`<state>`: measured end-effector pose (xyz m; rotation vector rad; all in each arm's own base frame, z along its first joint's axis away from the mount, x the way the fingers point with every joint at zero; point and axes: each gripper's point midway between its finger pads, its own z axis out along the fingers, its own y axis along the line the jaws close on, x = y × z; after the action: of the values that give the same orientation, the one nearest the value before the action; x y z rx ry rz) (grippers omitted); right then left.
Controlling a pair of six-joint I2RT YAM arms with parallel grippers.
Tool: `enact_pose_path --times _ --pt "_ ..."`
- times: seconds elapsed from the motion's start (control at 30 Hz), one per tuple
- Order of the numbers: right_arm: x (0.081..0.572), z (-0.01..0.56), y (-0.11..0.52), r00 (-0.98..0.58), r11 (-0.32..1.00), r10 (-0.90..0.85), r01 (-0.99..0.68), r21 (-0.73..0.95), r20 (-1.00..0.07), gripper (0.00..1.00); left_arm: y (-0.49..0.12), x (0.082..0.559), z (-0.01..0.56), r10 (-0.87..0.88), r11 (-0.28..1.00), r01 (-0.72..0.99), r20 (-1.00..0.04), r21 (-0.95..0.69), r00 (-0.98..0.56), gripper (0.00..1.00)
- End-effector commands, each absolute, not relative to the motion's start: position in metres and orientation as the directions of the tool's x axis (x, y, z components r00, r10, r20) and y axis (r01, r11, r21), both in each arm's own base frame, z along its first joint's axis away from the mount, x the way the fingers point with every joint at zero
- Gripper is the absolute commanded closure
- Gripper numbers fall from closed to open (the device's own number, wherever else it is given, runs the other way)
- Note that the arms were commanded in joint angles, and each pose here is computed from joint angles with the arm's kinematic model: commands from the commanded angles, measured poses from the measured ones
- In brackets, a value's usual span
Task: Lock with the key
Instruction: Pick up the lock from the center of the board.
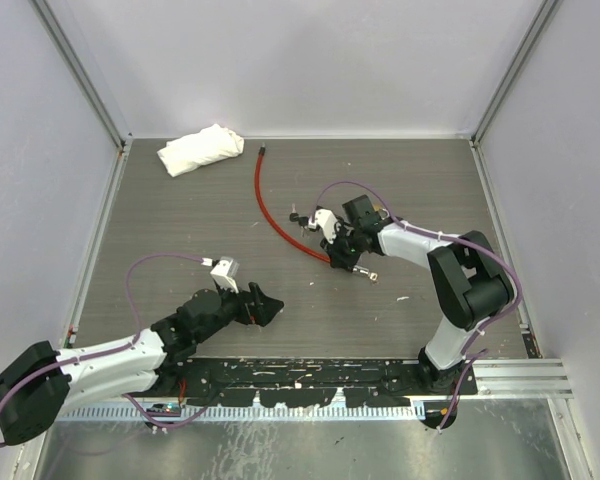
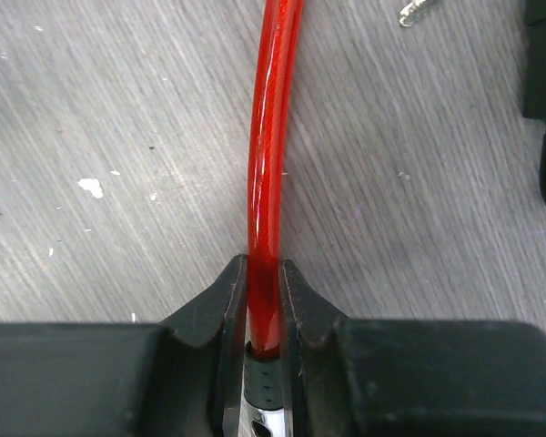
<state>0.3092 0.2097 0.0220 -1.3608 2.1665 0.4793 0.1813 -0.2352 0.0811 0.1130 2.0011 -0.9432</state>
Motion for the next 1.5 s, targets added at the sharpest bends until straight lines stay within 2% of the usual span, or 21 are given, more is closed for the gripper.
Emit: enact_pose_path --times 0.0,0.57,0.87,1.17,1.47 --pt "0.310 0.063 0.228 -0.297 0.383 -0.650 -0.923 0.037 -0.699 0.99 -0.240 0.188 0.104 -0.307 0.686 0.434 -0.773 -0.584 -0.556 0.02" --pt "0.284 0.109 0.238 -0.339 0.247 -0.494 -0.938 0.245 -0.800 0.99 -0.234 0.189 0.120 -0.316 0.687 0.456 -0.798 -0.565 -0.513 0.02" --pt "0.277 0.132 0.236 -0.404 0.190 -0.394 -0.915 0.357 -0.826 0.99 -0.239 0.193 0.151 -0.267 0.681 0.549 -0.863 -0.484 -0.429 0.02" --pt "0.273 0.149 0.233 -0.394 0.163 -0.354 -0.919 0.359 -0.848 0.99 -0.248 0.200 0.224 -0.070 0.663 0.730 -0.985 -0.163 -0.156 0.02" --pt "0.263 0.160 0.234 -0.390 0.110 -0.323 -0.920 0.375 -0.862 0.99 -0.254 0.188 0.257 0.132 0.525 0.830 -0.981 0.191 0.142 0.02"
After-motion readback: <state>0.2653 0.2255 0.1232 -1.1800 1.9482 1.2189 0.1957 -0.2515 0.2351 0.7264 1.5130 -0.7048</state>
